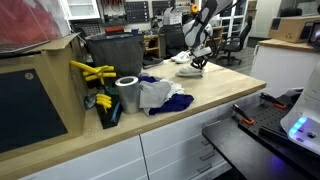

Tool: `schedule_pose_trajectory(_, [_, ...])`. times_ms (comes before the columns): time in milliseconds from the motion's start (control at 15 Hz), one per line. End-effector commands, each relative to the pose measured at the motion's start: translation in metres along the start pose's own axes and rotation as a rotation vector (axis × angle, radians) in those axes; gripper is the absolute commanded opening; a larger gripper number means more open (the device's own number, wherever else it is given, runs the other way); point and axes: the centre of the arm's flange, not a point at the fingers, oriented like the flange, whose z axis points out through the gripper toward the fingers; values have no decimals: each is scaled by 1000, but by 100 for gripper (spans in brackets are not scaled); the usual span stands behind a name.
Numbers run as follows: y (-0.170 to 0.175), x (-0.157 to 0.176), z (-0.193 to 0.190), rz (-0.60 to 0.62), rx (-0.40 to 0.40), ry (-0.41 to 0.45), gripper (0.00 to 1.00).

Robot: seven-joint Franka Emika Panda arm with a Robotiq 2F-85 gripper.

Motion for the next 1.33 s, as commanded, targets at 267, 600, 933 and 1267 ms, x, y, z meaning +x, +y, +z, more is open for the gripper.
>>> schedule_pose_trajectory(267, [-8,-12,-34,4,69,-26,0])
schedule_pose_trajectory(600, [-28,-25,-40,-15,94,-43,0])
schedule_pose_trajectory(933, [-43,-30,-32,-29,105,-41,0])
schedule_pose_trajectory(1267, [-61,-44,-39,-43,155,-66,0])
